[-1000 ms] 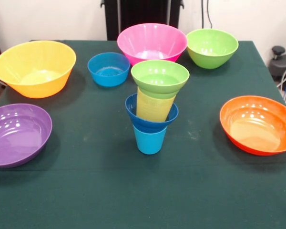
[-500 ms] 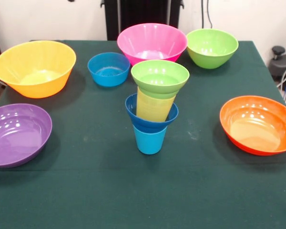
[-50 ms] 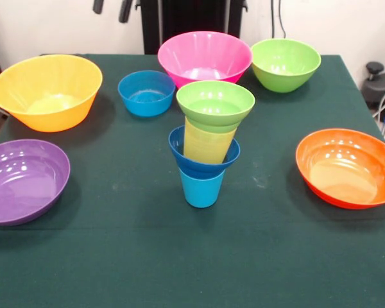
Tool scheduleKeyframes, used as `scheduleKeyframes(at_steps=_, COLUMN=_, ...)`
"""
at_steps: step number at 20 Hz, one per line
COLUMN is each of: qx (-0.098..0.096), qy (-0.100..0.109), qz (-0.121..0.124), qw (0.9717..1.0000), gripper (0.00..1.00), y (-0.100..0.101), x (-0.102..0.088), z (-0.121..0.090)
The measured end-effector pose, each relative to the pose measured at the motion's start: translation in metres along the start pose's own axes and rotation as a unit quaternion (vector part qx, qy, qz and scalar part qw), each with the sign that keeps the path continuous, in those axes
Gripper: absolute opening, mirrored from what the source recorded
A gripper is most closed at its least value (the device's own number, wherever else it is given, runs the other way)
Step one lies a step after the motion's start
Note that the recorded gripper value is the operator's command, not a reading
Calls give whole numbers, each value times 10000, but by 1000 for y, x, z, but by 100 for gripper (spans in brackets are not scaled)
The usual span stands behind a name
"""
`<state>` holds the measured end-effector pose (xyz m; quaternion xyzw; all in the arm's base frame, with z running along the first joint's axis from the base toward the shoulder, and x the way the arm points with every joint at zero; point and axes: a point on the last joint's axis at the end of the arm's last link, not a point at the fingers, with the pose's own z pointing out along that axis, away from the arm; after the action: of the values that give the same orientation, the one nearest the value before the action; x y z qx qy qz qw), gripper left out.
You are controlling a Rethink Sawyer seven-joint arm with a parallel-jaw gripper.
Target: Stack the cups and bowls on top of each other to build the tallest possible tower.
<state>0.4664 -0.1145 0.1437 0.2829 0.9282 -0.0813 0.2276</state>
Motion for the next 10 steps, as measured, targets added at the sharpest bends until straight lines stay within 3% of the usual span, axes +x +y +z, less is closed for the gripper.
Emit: scheduleKeyframes(at_steps=10, qx=-182, qy=81, qz=-162, qw=9997, gripper=100, y=11, x=34, z=28)
